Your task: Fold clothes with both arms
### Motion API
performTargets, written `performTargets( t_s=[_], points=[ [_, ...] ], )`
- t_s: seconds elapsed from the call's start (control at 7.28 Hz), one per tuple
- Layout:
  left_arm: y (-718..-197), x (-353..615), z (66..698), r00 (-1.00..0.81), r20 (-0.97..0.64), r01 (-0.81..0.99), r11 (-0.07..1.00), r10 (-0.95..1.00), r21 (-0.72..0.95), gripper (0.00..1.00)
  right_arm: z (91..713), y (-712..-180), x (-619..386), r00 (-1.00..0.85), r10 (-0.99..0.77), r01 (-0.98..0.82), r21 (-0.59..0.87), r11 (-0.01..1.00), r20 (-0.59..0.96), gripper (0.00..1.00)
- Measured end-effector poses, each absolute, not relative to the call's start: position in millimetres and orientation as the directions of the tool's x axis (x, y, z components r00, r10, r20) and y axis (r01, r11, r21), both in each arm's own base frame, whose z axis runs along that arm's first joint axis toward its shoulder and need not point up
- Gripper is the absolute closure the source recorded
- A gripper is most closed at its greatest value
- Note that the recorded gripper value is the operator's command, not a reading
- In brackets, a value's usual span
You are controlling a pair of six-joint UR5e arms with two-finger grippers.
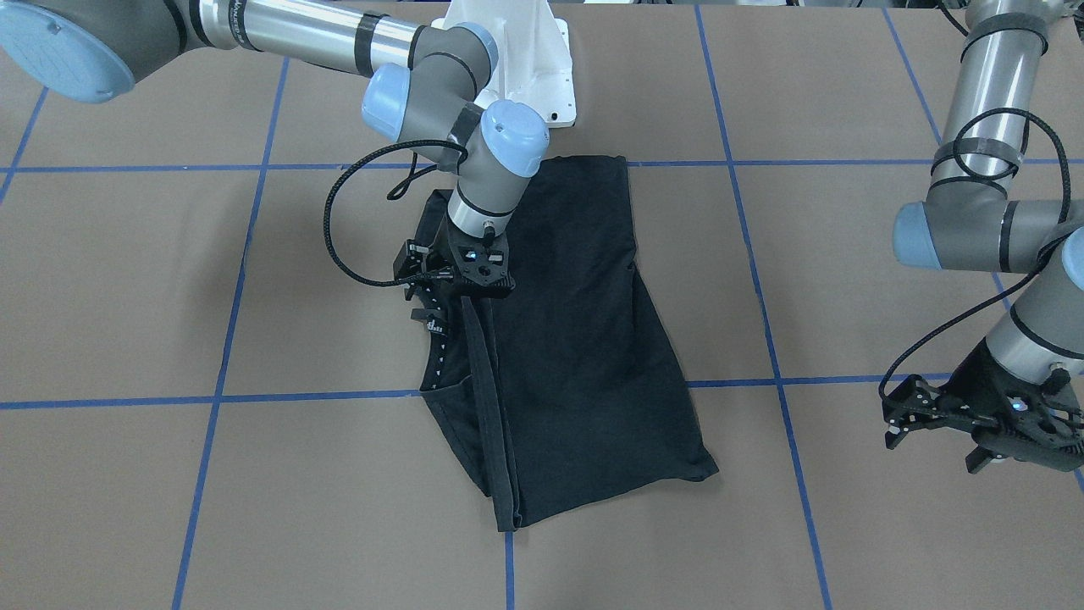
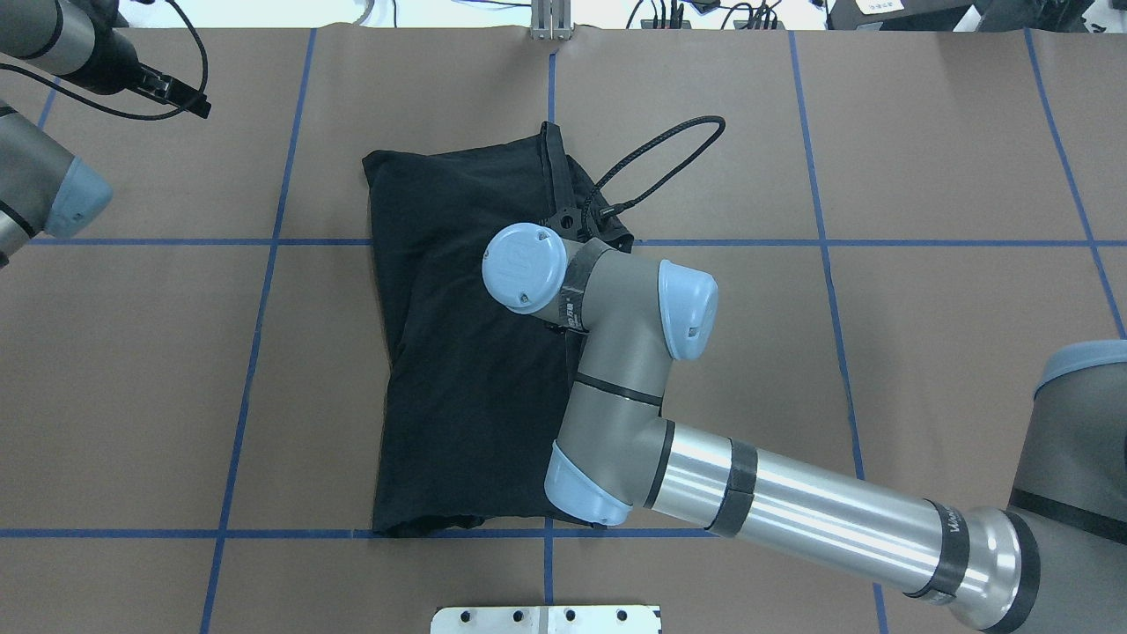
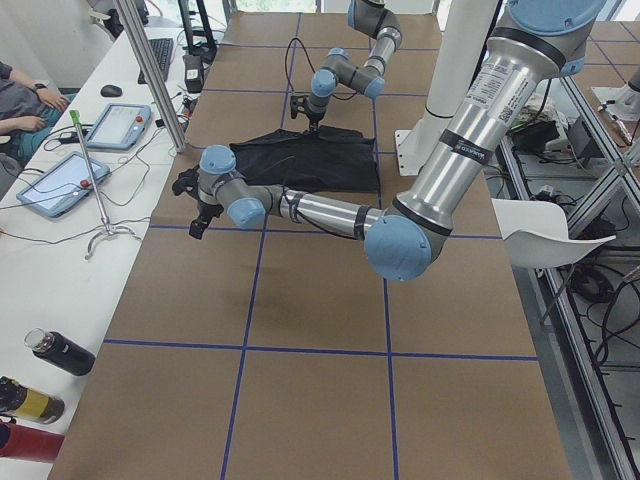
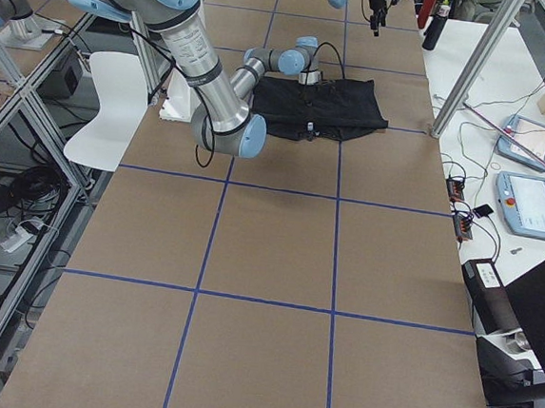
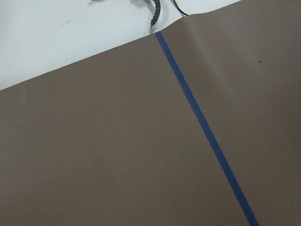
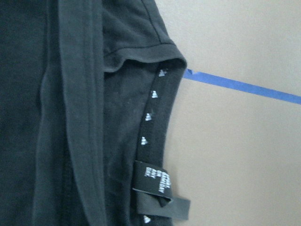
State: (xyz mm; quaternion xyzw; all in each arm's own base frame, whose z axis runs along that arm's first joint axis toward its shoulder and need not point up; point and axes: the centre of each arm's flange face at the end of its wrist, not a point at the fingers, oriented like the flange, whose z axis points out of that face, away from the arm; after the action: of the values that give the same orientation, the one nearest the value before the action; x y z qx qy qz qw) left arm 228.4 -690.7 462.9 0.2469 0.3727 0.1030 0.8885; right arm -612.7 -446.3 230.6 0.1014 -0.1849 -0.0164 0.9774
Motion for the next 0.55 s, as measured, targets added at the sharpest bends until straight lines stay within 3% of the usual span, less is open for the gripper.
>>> performTargets(
  t_s=[0.55],
  points=[
    [-691, 228, 463, 0.701, -0.611, 0.0, 0.857, 0.367, 0.515, 0.0, 275, -430, -573, 0.936, -0.084, 0.013, 0.206, 0.979, 0.341, 0.0]
  ],
)
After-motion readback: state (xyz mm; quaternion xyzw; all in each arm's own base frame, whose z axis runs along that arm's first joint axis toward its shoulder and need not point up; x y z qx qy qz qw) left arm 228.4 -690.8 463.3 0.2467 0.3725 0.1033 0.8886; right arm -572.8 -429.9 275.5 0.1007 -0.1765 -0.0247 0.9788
